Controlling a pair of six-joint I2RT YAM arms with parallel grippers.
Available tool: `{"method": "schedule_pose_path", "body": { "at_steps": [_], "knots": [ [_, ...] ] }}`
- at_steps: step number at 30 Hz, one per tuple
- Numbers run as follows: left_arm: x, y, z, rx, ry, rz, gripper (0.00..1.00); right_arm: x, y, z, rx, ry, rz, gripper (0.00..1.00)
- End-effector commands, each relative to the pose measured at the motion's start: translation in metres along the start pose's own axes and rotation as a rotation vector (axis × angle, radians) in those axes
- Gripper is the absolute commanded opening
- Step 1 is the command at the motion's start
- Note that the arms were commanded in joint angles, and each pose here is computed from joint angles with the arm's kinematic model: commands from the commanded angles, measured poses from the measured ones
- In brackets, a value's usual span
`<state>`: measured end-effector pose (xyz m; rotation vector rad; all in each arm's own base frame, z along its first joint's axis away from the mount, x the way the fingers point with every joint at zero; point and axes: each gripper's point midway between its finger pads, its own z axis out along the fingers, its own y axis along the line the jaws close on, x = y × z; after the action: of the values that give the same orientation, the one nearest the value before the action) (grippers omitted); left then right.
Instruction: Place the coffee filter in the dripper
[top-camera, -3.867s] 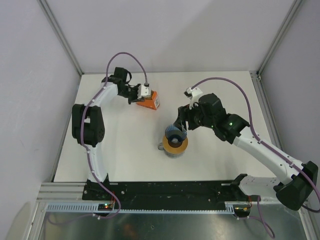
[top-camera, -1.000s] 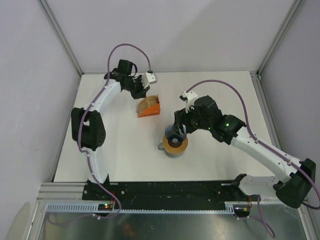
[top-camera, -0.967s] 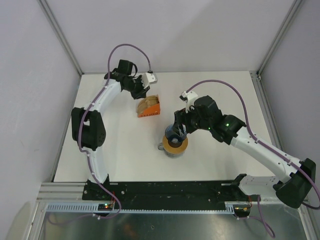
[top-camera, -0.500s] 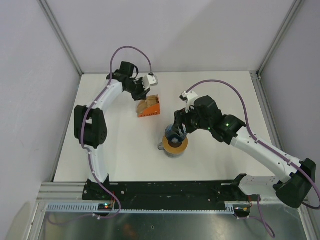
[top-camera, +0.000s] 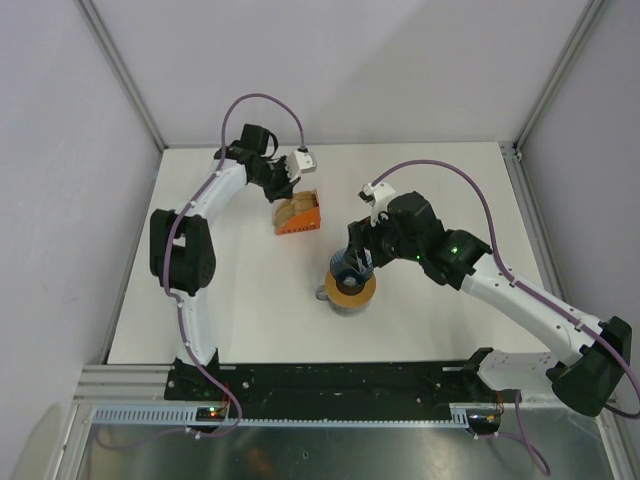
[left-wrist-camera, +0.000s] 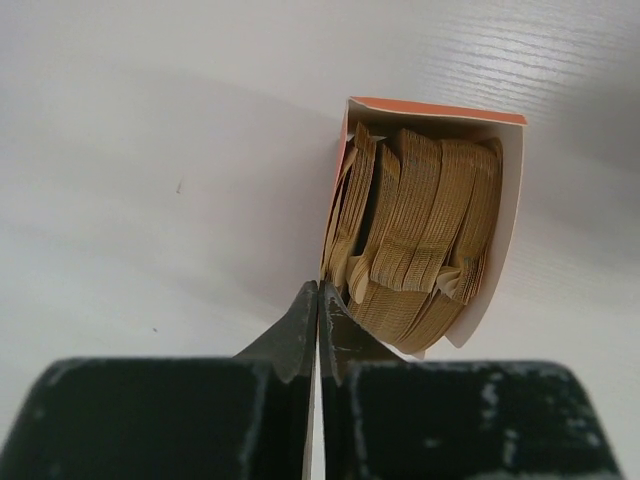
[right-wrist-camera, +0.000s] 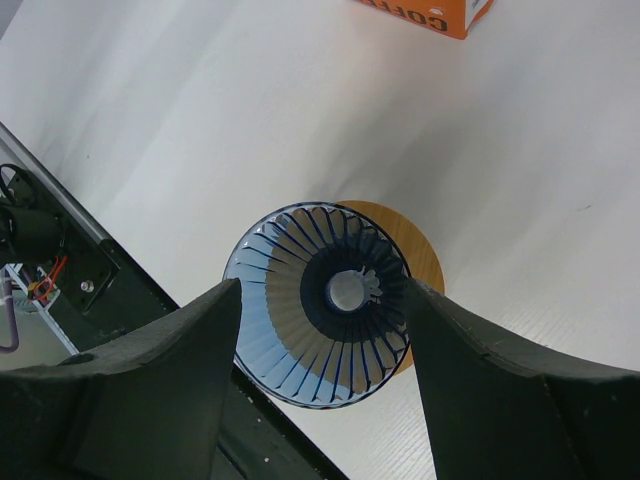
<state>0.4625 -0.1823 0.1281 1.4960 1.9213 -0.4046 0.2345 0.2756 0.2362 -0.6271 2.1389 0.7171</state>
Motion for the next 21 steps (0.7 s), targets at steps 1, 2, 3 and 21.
{"method": "schedule_pose_path", "body": {
  "at_steps": [1, 2, 3, 21],
  "knots": [
    [-0.018, 0.008, -0.01, -0.023, -0.048, 0.033, 0.01, -0.014, 0.003, -0.006, 0.0, -0.039, -0.018, 0.71],
    [-0.018, 0.008, -0.011, -0.024, -0.046, 0.035, 0.0, -0.013, 0.003, -0.005, 0.001, -0.036, -0.019, 0.71],
    [-0.019, 0.008, -0.012, -0.027, -0.046, 0.036, 0.0, -0.012, 0.003, -0.005, 0.001, -0.033, -0.018, 0.71],
    [-0.038, 0.02, -0.042, -0.103, -0.072, 0.061, 0.0, -0.008, 0.003, -0.004, 0.004, -0.017, -0.018, 0.71]
  ]
}}
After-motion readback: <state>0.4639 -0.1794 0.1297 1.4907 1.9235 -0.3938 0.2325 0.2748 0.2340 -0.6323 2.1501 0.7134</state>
